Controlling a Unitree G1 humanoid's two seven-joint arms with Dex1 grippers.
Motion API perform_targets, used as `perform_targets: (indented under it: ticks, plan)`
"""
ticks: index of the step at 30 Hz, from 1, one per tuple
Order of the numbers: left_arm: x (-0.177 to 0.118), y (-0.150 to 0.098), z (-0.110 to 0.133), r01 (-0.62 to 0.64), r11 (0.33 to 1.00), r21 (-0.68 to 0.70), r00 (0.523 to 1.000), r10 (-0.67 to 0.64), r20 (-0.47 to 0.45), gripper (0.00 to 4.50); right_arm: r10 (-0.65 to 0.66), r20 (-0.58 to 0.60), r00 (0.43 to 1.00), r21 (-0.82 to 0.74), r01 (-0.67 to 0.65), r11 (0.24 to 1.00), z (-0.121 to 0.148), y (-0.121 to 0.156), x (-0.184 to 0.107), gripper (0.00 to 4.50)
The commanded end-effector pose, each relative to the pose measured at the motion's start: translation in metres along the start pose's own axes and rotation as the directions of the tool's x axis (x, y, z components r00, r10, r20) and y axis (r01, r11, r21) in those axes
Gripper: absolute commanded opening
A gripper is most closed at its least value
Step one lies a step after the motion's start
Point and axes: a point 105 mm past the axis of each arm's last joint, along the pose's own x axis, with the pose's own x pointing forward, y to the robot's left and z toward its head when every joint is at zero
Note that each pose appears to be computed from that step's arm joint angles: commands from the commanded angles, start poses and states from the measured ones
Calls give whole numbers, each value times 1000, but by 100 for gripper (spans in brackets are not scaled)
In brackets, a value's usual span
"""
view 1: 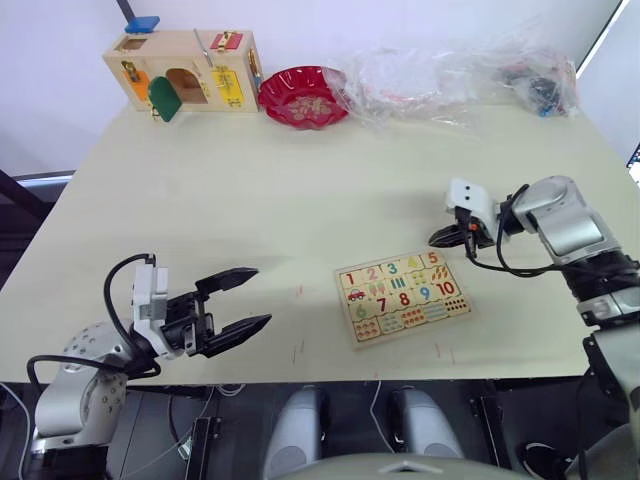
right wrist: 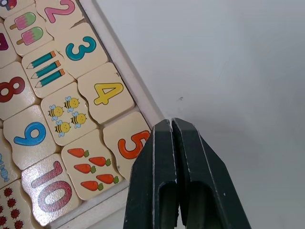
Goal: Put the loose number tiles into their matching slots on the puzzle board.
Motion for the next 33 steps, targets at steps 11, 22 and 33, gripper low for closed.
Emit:
perform_targets:
  ticks: [11,22,33]
  plan:
    - [-1,0,5,0,999,32,1000,0,7,450,-11,20,1000,11,11,1000,-3,-3,-3,5]
    - [0,0,6,7,999,33,1000,-7,6,450,17,0,1000,13,-17,1000,-8,2,0,5]
    - [0,-1,6,7,999,32,1000,-8,6,450,-10,21,1000,-9,10,1000,-2,0,-5,5]
